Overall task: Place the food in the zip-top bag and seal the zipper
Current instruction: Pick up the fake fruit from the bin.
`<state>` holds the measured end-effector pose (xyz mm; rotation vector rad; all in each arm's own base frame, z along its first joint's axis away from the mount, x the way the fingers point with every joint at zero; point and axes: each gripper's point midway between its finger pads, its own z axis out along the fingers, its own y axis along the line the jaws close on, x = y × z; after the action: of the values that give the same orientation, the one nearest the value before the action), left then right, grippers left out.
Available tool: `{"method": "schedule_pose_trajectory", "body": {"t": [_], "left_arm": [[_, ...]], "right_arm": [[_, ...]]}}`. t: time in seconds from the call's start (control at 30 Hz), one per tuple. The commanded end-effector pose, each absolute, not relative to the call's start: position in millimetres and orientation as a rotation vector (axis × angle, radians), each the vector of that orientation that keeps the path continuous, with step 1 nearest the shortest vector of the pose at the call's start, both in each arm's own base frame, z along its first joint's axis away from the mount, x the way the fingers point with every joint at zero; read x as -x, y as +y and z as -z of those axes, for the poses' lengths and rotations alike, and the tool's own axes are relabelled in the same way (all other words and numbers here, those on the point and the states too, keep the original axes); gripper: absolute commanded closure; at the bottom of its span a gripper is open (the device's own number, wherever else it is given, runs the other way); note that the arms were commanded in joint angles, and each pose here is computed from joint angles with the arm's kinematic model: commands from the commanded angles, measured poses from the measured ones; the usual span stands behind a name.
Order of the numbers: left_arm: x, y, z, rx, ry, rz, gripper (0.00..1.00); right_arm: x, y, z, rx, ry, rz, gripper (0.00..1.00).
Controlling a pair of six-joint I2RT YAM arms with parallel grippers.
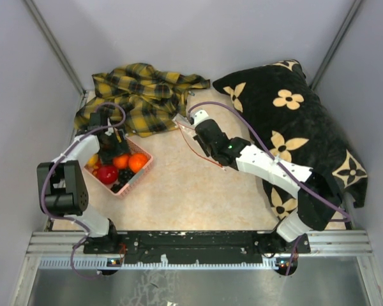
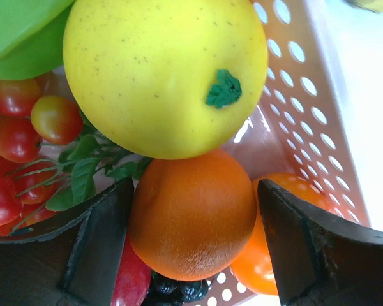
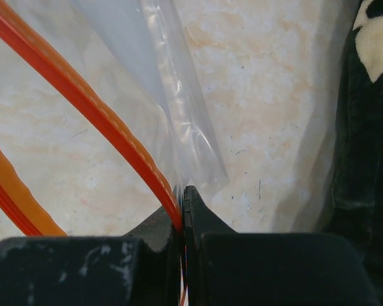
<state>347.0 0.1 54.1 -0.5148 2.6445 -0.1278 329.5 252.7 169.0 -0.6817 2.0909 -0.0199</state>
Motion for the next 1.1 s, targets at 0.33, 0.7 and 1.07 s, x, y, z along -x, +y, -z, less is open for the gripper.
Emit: {"method": "schedule_pose_trajectory", "body": {"t": [0.33,0.7,1.07], "left_arm": [[-343.4,-55.2,-102.5,0.405,2.53,0.363,0.35],[-326.1,-63.1,-145.7,0.407,2.376,0.455,0.5],[-303.5,-148.7,-221.1,0.308,2.137,0.863,0.51]], "right_arm": [[-332.2,249.1,-190.1,0.637,2.038,0.037,1.0],[-333.0,252.2,-197.4,0.626,2.039,0.029,1.0],[-331.2,270.3,-204.5,0.594,2.067,0.06,1.0]]}}
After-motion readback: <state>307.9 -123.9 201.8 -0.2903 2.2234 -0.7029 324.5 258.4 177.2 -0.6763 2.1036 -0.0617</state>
